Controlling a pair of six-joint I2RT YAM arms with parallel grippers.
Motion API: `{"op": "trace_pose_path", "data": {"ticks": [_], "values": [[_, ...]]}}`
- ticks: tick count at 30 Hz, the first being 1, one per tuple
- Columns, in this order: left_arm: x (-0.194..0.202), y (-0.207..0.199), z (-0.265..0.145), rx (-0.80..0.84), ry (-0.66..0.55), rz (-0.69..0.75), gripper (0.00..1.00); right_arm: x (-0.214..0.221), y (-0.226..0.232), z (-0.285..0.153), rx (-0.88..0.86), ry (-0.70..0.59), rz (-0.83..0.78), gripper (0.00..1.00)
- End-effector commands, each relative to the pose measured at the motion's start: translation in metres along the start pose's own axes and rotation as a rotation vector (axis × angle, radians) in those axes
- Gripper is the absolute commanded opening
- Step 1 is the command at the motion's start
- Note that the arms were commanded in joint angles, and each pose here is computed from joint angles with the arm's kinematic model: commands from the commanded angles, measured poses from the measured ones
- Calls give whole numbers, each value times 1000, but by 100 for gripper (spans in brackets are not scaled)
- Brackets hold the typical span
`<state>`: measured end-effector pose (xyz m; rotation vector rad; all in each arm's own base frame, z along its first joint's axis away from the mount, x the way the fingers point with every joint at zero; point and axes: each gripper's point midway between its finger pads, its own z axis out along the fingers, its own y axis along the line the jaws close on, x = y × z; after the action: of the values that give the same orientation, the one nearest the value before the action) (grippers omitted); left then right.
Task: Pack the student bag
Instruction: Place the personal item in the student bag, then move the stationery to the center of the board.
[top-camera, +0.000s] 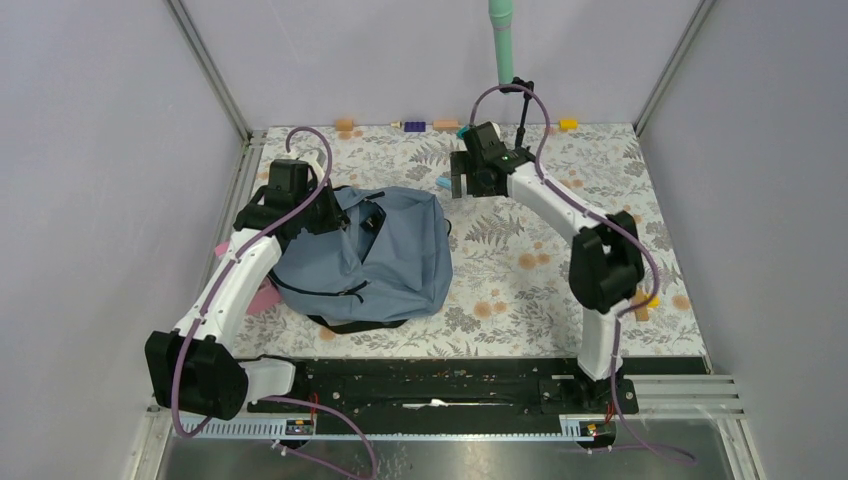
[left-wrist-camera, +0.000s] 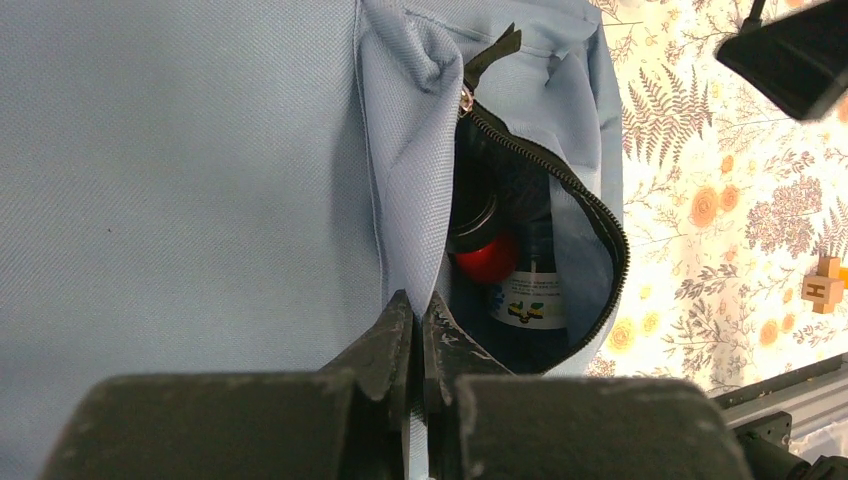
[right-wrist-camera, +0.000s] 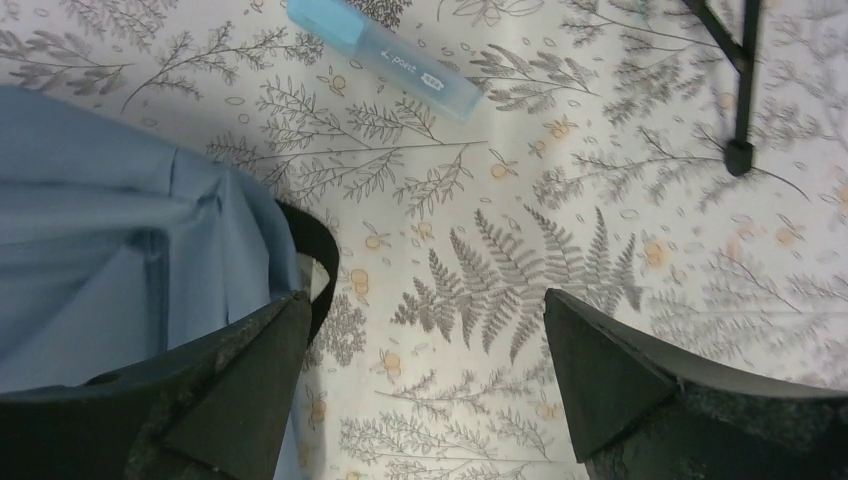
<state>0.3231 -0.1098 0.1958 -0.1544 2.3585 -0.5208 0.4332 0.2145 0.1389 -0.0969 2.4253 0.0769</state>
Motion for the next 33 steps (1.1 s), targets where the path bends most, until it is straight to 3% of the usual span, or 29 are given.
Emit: {"op": "trace_pose_path", "data": {"ticks": [1,14,23,27,33], "values": [[-58,-17,-10,64,-223,65,0,-18,6,31,-105,70,-1,93],[-57,-16,-9,80,-214,54,0,-16,-3,120,-154,259,-57,96],[-60,-17,-11,110,-218,23,0,-4,12,118,-267,317,-23,93],[-62,-17,-12,125,-220,9,0,-4,24,123,-292,323,78,90],[-64,-14,-14,124,-231,1,0,-9,21,133,-216,309,187,86]]}}
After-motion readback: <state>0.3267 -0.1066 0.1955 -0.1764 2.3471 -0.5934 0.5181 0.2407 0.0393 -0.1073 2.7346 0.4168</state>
